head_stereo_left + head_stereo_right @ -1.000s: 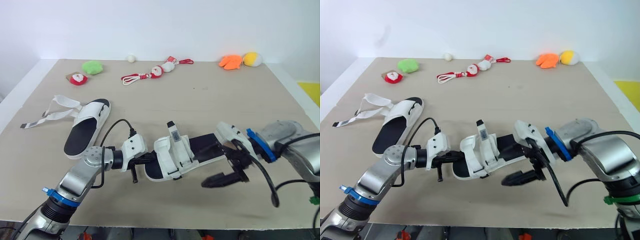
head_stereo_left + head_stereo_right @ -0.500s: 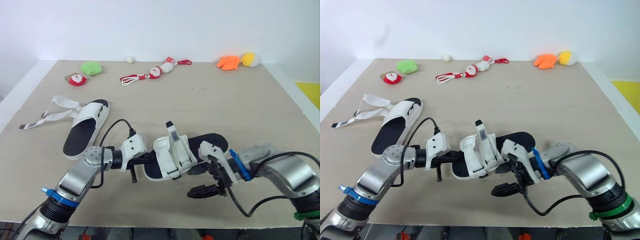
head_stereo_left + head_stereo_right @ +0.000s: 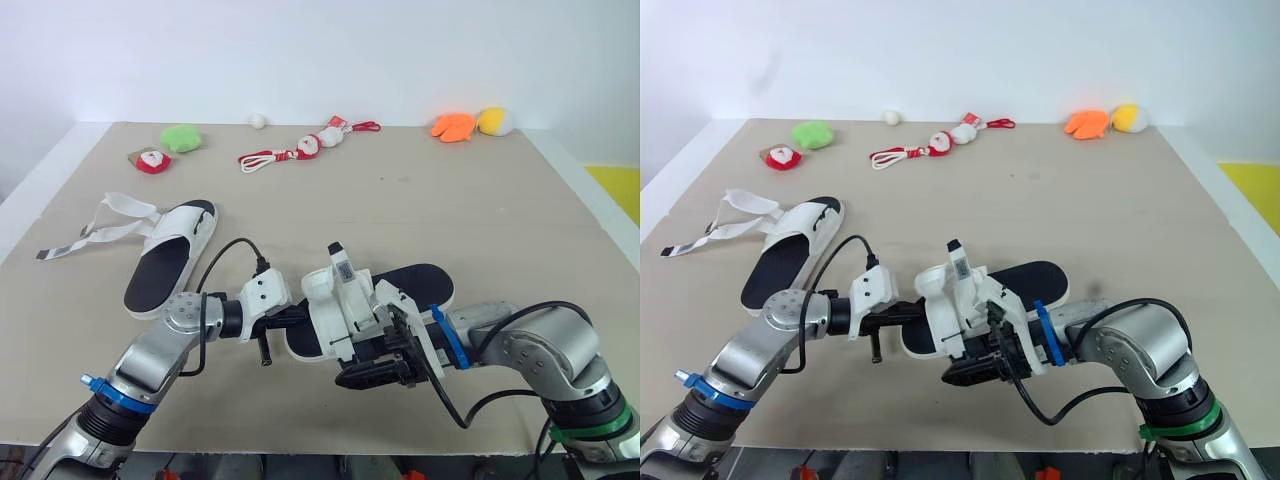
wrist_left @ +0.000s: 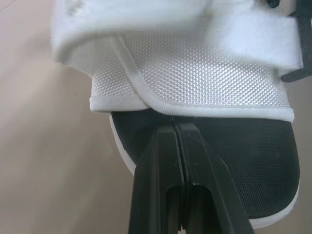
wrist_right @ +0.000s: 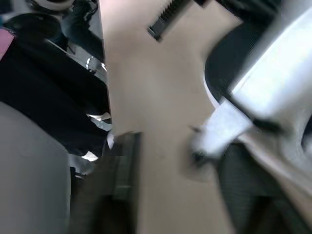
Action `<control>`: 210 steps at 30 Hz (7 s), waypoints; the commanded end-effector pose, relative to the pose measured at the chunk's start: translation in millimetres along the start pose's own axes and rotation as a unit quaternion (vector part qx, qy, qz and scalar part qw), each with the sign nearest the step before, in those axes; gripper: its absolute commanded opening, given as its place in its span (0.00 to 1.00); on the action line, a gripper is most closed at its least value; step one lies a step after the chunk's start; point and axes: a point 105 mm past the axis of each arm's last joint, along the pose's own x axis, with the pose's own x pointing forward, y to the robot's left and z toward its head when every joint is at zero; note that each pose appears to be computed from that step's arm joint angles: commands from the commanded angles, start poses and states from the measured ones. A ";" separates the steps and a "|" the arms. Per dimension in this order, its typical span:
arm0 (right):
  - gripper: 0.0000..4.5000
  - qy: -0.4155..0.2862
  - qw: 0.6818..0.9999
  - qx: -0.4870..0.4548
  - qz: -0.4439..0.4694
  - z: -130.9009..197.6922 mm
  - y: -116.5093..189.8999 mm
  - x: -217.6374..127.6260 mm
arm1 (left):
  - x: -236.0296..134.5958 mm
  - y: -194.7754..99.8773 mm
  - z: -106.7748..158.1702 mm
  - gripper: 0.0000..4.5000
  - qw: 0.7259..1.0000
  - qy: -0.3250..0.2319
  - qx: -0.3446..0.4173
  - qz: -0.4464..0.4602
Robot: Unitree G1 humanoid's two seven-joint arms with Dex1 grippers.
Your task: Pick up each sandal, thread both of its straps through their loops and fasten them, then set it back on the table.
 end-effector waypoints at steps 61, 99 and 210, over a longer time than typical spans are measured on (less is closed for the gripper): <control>1.00 0.008 0.423 -0.902 0.091 -46.0 2.4 -17.6 | 7.6 -20.8 -36.8 0.00 0.996 0.054 -0.055 -0.033; 0.01 -0.150 0.822 -0.539 0.105 83.9 51.9 -51.4 | 6.9 -18.8 -40.5 0.00 0.996 0.059 -0.056 -0.036; 0.68 -0.060 0.482 -0.873 -0.040 42.5 -46.9 -42.2 | -50.5 3.3 56.6 1.00 0.987 -0.145 -0.030 0.060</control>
